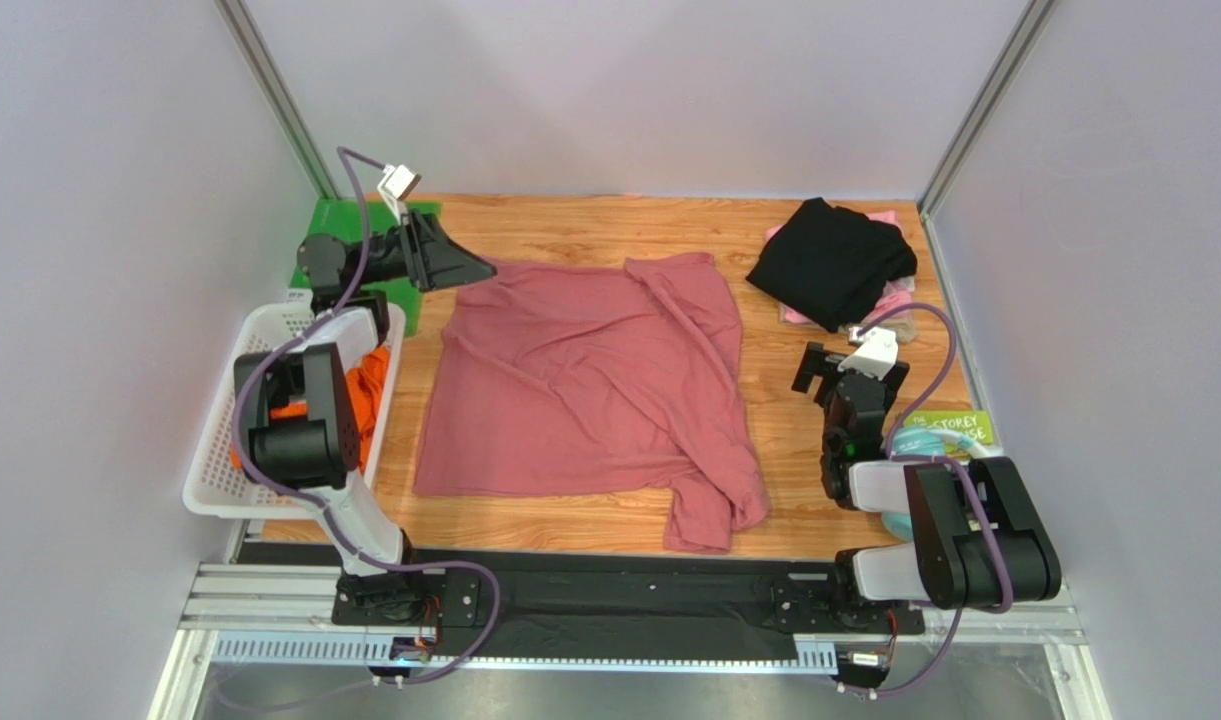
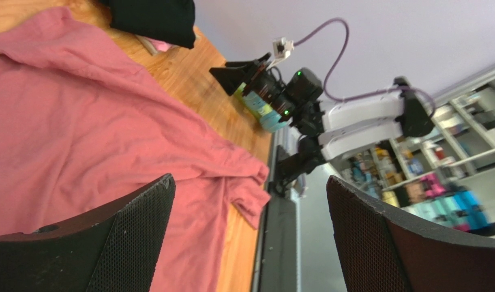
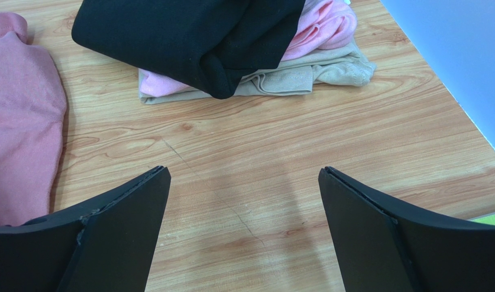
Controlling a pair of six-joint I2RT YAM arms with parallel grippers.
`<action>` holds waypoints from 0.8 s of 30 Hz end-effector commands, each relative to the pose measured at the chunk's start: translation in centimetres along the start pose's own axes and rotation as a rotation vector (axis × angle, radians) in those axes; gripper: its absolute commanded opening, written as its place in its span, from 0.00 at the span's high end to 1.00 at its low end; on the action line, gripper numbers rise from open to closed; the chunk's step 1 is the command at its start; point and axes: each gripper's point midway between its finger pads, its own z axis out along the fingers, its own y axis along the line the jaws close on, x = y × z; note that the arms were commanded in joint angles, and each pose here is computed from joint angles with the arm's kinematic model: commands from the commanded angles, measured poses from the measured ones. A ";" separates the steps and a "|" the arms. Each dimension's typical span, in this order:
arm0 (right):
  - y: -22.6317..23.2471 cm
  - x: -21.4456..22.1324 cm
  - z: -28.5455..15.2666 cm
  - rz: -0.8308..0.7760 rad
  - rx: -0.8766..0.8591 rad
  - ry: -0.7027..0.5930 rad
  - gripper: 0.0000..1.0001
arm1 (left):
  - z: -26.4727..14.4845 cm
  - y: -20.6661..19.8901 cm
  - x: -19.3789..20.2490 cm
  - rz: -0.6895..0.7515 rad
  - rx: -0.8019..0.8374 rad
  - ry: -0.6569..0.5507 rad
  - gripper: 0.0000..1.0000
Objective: Fold and stack the t-shirts
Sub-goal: Flatten out the tshirt
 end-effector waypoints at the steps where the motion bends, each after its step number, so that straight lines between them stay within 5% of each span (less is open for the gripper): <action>1: 0.2 -2.7 0.5 0.039 0.014 -0.086 0.00 | -4.1 -1.8 5.6 0.595 -0.001 0.231 0.01; 5: 0.1 -2.6 0.5 0.036 0.014 -0.083 0.00 | -5.9 -1.4 6.4 0.717 -0.060 0.131 0.01; 7: 0.2 -2.7 0.5 0.037 0.012 -0.086 0.00 | -8.9 2.0 4.6 0.448 -0.238 -0.108 0.01; 8: 0.2 -2.7 0.5 0.037 0.012 -0.086 0.00 | -11.3 3.2 1.1 0.849 -0.460 -0.083 0.00; 9: 0.2 -2.8 0.5 0.037 0.011 -0.088 0.00 | -14.7 8.7 2.6 0.654 -0.875 -0.005 0.00; 12: 0.2 -2.7 0.5 0.037 0.013 -0.086 0.00 | -19.0 13.3 4.3 0.607 -1.238 0.100 0.00; 14: 0.2 -2.7 0.5 0.037 0.011 -0.086 0.00 | -18.8 13.5 4.7 0.571 -1.282 0.136 0.00; 18: 0.2 -2.8 0.5 0.037 0.012 -0.088 0.00 | -16.9 11.4 3.5 0.400 -1.256 0.007 0.00; 24: 0.2 -2.7 0.5 0.035 0.013 -0.086 0.00 | -12.2 6.9 -0.6 0.362 -1.165 -0.077 0.00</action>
